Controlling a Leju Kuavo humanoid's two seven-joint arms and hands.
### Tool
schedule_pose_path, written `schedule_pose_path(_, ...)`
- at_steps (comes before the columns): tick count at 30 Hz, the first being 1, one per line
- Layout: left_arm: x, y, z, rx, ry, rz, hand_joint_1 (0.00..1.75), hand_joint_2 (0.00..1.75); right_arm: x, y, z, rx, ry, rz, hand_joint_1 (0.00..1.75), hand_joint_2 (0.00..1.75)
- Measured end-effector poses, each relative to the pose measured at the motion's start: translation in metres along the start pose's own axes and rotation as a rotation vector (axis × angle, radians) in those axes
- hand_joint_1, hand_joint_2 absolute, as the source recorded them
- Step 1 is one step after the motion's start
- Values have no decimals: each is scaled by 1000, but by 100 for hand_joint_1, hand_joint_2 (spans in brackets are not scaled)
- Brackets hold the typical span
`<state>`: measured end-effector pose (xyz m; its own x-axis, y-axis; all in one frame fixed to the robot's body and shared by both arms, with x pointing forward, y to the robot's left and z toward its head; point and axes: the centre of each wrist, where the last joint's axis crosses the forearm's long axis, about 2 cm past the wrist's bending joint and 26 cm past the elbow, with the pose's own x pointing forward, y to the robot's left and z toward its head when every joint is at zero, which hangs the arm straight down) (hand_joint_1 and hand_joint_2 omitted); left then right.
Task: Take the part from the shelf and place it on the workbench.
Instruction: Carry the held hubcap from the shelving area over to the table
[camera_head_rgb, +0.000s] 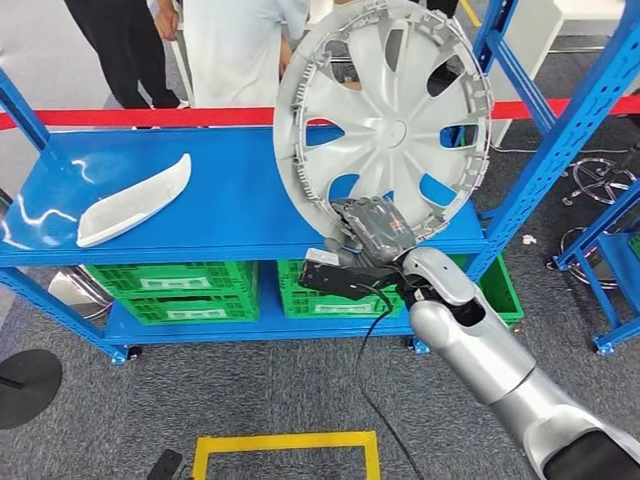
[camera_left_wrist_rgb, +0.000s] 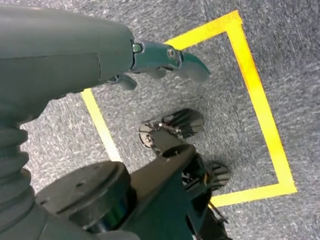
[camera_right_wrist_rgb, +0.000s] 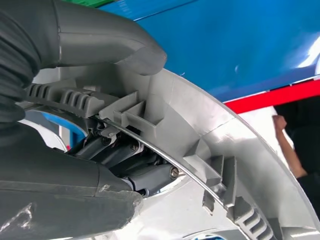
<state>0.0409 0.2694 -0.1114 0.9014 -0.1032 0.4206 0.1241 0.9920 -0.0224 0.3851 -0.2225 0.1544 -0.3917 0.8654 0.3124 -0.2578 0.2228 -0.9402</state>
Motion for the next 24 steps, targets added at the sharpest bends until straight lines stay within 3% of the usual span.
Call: schedule_pose_path(24,0,-2,0,6,6,21,0,175,-1,3,13,-3,-29,34,159,175)
